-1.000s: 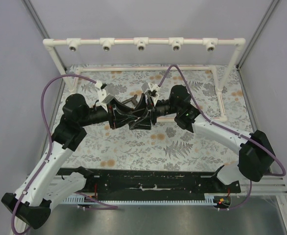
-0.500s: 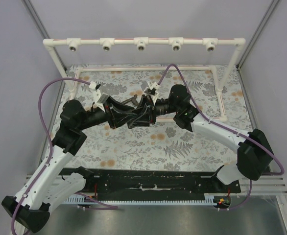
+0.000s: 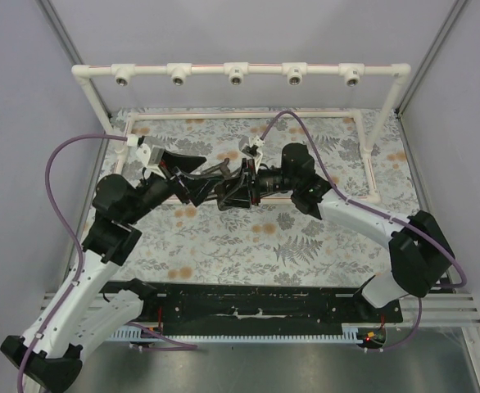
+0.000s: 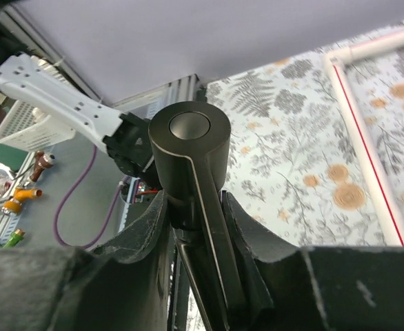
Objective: Install the water faucets
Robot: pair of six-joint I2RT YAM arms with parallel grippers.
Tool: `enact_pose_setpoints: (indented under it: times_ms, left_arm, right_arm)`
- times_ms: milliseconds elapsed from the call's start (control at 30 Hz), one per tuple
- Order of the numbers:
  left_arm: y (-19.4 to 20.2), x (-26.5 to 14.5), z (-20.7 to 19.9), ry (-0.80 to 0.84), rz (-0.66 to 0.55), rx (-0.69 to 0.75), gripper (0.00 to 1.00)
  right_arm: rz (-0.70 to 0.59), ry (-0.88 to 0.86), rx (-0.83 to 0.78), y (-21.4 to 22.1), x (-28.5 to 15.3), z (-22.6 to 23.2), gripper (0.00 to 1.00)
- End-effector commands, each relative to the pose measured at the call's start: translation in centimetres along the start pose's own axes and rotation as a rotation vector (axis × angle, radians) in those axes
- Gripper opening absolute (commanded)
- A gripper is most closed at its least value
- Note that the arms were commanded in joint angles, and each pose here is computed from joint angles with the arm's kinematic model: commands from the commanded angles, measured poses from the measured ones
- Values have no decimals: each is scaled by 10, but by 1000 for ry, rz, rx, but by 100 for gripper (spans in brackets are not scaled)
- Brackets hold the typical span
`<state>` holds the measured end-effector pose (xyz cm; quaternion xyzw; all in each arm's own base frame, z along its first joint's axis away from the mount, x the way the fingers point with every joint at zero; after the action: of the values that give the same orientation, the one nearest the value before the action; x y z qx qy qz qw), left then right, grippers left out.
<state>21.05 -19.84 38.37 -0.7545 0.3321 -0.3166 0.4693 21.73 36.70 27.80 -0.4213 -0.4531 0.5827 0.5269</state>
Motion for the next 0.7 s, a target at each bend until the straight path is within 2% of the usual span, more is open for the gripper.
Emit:
enact_pose_setpoints:
  times_ms: [0, 133, 300, 467, 567, 667]
  left_arm:
    - [-19, -9, 11, -126, -60, 16, 81]
    - [5, -25, 24, -195, 49, 53, 83]
    - [40, -35, 27, -129, 193, 58, 82]
    - [46, -42, 41, -86, 203, 7, 81]
    - [39, -42, 34, 58, 192, -92, 79]
    - [31, -39, 18, 195, 184, -102, 78]
  right_arm:
    - [-46, 83, -29, -11, -10, -16, 0]
    - [-87, 103, -50, -20, -21, -14, 0]
    - [-117, 91, -62, -30, -27, -3, 0]
    - [-145, 96, -93, -38, -33, 5, 0]
    - [-155, 94, -109, -43, -37, 11, 0]
    - [-164, 86, -119, -47, -40, 17, 0]
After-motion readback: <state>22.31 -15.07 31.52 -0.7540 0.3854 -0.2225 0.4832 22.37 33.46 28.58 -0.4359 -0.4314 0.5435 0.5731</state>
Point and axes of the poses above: each gripper's point midway between its finger pads, its own x axis out along the fingers, its own z axis along the line the jaws close on, y = z × x, the point moved 2 cm from there along -x, back along the fingers, and after that the axes turned 7 degrees about -x, right-handed, at the moved point
